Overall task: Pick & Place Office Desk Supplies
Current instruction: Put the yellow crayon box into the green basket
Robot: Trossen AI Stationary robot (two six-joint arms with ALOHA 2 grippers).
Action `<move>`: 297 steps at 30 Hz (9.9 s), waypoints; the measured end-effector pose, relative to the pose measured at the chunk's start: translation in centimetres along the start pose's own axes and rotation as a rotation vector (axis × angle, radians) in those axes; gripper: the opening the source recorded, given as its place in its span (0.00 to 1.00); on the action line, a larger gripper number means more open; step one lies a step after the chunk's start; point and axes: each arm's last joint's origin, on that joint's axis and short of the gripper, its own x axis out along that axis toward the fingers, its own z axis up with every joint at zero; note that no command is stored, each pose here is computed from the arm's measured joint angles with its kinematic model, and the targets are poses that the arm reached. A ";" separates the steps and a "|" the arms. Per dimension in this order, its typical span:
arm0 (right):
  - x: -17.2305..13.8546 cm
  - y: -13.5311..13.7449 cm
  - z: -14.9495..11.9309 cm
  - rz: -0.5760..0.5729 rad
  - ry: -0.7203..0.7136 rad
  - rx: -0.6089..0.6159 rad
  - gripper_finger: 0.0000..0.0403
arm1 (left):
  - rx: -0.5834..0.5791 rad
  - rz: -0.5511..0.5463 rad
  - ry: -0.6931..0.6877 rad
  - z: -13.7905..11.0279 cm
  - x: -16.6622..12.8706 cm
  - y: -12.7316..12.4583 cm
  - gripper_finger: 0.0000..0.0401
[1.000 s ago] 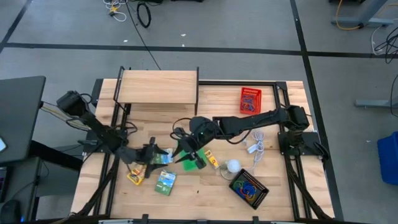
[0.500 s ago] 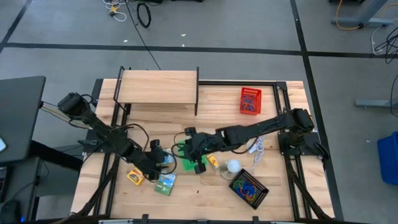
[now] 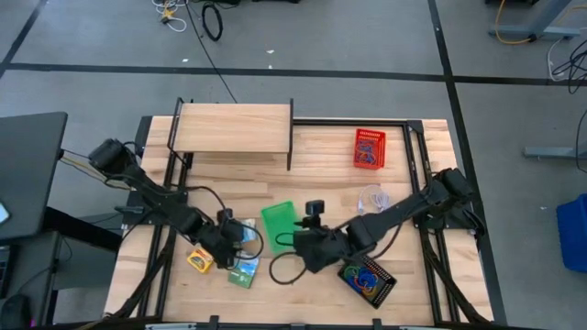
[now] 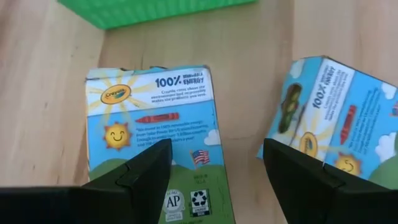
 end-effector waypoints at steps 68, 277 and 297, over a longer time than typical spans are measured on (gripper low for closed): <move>5.2 3.2 -5.7 0.061 -0.011 0.042 0.52 | 0.139 0.428 0.021 3.7 -2.4 -5.4 0.00; 9.0 -2.5 1.4 0.523 0.230 -0.469 0.01 | 0.126 0.359 -0.508 1.6 -9.1 -6.8 0.38; 16.8 -3.1 -2.0 0.457 0.330 -0.414 0.00 | 0.144 0.361 -0.506 1.6 -9.1 -6.8 0.38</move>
